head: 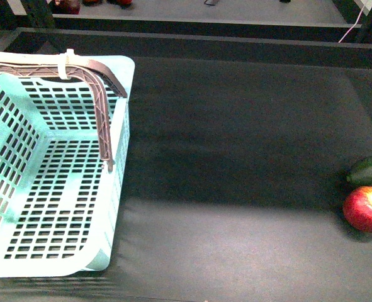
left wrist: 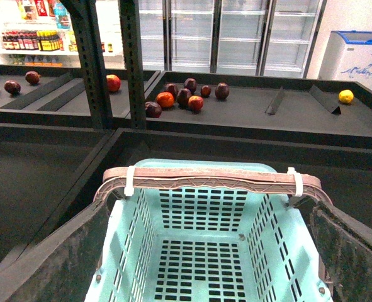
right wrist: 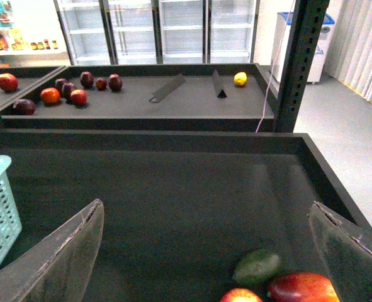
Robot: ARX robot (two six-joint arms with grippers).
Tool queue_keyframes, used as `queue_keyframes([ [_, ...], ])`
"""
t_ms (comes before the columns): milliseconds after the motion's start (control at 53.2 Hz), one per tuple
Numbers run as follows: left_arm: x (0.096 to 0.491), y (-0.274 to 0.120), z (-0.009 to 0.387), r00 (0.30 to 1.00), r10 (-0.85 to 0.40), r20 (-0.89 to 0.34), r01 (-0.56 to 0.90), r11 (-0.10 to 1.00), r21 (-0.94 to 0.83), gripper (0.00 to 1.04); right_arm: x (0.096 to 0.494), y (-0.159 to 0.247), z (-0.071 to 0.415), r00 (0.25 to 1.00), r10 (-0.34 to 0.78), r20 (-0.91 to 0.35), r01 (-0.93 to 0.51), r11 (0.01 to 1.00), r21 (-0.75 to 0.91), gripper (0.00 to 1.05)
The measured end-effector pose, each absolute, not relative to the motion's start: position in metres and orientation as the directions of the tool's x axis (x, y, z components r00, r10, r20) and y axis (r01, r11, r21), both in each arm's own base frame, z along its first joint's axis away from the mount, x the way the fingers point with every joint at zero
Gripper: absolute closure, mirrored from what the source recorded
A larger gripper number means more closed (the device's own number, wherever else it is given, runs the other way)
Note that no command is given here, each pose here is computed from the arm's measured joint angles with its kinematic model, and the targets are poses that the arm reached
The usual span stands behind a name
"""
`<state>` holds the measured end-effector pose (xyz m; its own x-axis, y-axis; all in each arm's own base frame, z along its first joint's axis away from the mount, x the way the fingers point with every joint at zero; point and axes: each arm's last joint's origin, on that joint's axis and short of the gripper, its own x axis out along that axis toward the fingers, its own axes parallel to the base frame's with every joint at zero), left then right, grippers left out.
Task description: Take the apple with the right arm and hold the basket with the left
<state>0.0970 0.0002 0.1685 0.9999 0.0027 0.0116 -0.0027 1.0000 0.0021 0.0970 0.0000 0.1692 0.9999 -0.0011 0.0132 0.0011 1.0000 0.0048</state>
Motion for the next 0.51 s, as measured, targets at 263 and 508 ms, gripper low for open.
queue_keyframes([
  [263, 0.097, 0.0002, 0.1685, 1.0, 0.003, 0.012, -0.003, 1.0, 0.002, 0.07, 0.097, 0.0, 0.1692, 1.0, -0.001, 0.013, 0.001, 1.0, 0.005, 0.09],
  [508, 0.097, 0.0002, 0.1685, 1.0, 0.003, 0.012, -0.003, 1.0, 0.002, 0.07, 0.097, 0.0, 0.1692, 1.0, -0.001, 0.013, 0.001, 1.0, 0.005, 0.09],
])
